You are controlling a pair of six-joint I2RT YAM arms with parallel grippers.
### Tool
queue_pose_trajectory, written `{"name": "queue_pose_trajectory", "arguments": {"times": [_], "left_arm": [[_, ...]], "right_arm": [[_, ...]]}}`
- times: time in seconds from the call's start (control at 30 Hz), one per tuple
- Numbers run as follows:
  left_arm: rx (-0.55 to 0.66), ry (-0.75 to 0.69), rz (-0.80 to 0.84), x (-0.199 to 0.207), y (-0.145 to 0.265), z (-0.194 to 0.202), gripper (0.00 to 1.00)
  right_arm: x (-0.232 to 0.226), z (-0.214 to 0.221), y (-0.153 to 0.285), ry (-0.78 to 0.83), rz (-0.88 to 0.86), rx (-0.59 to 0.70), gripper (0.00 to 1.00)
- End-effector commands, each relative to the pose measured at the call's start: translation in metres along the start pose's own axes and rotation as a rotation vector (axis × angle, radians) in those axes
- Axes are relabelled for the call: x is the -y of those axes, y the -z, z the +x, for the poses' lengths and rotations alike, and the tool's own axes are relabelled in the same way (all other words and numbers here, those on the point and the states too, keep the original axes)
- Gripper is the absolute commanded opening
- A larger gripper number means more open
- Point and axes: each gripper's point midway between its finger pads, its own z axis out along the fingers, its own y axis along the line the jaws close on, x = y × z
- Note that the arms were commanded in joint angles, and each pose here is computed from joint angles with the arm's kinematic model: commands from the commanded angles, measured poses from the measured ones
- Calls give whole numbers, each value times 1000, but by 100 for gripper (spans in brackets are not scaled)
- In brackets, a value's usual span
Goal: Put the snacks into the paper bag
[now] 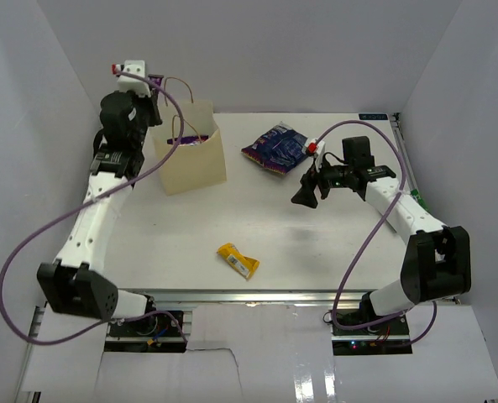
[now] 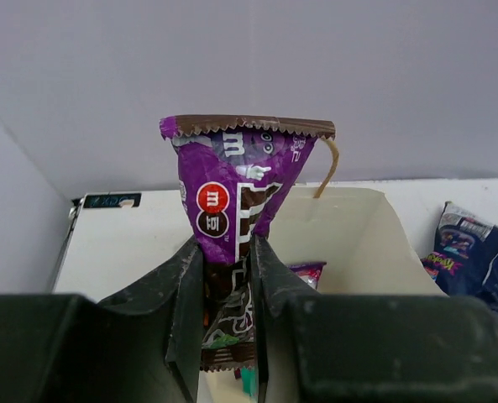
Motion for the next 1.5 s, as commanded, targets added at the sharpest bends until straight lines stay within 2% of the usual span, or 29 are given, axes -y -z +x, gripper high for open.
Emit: {"name": "queue_pose_trajectory", "arguments": {"times": [0.0, 0.07, 0.2, 0.23, 0.33, 0.37, 0.47, 0.57, 0.6, 0.63, 0.67, 0.7, 0.77, 0.83, 0.87, 0.97, 1.03, 1.07, 1.1, 1.23, 1.37, 1.43, 1.47], "left_arm": [[57, -157, 144, 21, -37, -17, 13], [16, -160, 210, 34, -61, 3, 15], [-16, -147, 235, 42, -79, 17, 30], [-20, -126, 238, 43, -79, 18, 44], [-27, -65, 244, 45, -74, 20, 73], [-18, -51, 239, 45, -68, 14, 75], [-26, -10, 224, 43, -57, 11, 78], [-14, 33, 205, 38, -37, -3, 78], [-11, 43, 198, 36, -30, -5, 78], [-2, 52, 187, 32, -13, -8, 79], [-5, 75, 167, 28, -4, -7, 82], [-1, 89, 158, 26, 7, -6, 84], [-16, 145, 104, 14, 39, 5, 90], [1, 190, 87, 8, 75, 4, 92], [-48, 204, 73, 6, 84, 30, 93], [-100, 298, 48, 1, 123, 60, 94], [-152, 384, 33, 3, 142, 83, 94], [-137, 414, 39, 3, 156, 84, 94], [-185, 470, 32, 6, 162, 108, 94], [-230, 595, 44, 14, 181, 146, 94], [-248, 644, 59, 20, 183, 162, 95], [-282, 653, 93, 28, 181, 168, 95], [-296, 662, 100, 31, 180, 170, 95]], "right_arm": [[-11, -8, 9, 22, -8, 31, 85], [-16, -7, 10, 12, -14, 32, 85], [-15, -4, 12, 6, 3, 24, 85], [-13, -4, 13, 1, 11, 20, 85], [-3, -1, 13, -41, 54, 4, 86], [1, 0, 13, -64, 71, -5, 86], [27, 1, 11, -179, 181, -42, 86], [76, 11, 11, -321, 392, -104, 86], [96, 17, 17, -418, 522, -119, 85], [112, 32, 14, -490, 585, -153, 84], [127, 24, 16, -528, 640, -132, 84], [142, 41, 11, -614, 708, -163, 84], [157, 36, 6, -628, 727, -162, 83], [170, 54, -7, -640, 724, -215, 83], [179, 57, -7, -627, 752, -234, 81], [210, 61, -1, -527, 838, -283, 81], [225, 65, 0, -440, 842, -320, 81], [228, 68, -2, -426, 828, -327, 80], [233, 73, -5, -415, 817, -338, 80], [231, 90, -19, -393, 719, -367, 74], [213, 100, -32, -389, 594, -373, 54], [206, 102, -32, -399, 561, -372, 49], [200, 106, -34, -412, 540, -374, 40]]}}
